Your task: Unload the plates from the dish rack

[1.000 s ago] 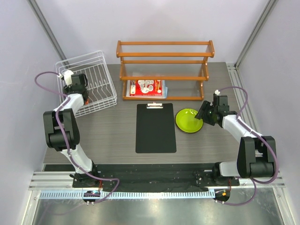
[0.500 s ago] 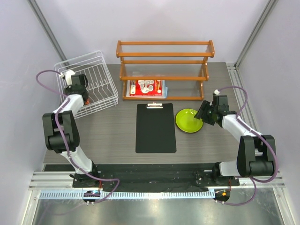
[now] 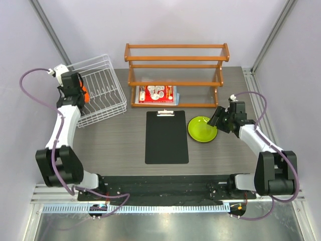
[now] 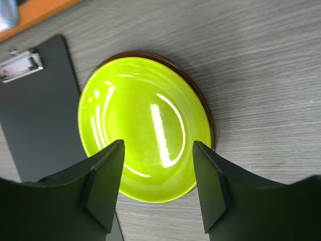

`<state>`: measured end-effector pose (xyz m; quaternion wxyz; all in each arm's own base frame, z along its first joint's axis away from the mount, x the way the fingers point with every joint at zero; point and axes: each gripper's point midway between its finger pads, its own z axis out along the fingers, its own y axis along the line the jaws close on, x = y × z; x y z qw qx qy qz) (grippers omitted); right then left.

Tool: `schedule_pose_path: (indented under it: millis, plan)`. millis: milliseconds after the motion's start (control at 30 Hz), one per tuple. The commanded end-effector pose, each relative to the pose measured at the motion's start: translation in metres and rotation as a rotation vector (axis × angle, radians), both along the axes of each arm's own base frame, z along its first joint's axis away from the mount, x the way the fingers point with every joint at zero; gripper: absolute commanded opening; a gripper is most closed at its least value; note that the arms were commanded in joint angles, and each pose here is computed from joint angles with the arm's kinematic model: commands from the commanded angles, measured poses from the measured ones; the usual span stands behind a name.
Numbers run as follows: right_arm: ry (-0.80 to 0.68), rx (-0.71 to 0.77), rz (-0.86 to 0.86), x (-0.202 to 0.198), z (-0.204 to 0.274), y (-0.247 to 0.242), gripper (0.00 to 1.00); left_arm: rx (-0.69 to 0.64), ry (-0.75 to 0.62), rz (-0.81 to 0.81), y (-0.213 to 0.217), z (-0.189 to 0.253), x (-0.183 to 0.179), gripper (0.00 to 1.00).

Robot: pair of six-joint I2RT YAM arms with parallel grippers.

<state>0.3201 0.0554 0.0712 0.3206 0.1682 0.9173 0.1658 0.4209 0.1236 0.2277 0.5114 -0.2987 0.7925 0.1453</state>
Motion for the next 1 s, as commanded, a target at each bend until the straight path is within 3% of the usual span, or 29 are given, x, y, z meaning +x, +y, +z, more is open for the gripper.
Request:
schedule_pose_path:
  millis: [0,200,333,467,600,700,967]
  plan:
    - [-0.117,0.032,0.025,0.006,0.040,0.007,0.64,-0.119,-0.148,-0.152,-0.038,0.049,-0.011,0.00]
    - [-0.242,0.148,0.125,0.002,0.089,0.036,0.67,-0.440,-0.315,-0.466,-0.132,0.057,-0.028,0.00]
    - [-0.303,0.239,0.227,0.000,0.113,0.067,0.70,-0.564,-0.294,-0.662,-0.211,0.044,-0.042,0.00]
    - [-0.366,0.360,0.340,-0.002,0.134,0.103,0.73,-0.587,-0.228,-0.789,-0.274,0.023,-0.058,0.00]
    - [-0.390,0.466,0.407,-0.006,0.145,0.130,0.74,-0.717,-0.204,-0.908,-0.331,0.002,-0.078,0.00]
    - [-0.389,0.491,0.436,-0.008,0.146,0.143,0.75,-0.779,-0.203,-0.965,-0.359,0.002,-0.086,0.00]
    - [-0.355,0.586,0.469,-0.013,0.136,0.160,0.75,-0.781,-0.140,-1.086,-0.421,-0.007,-0.102,0.00]
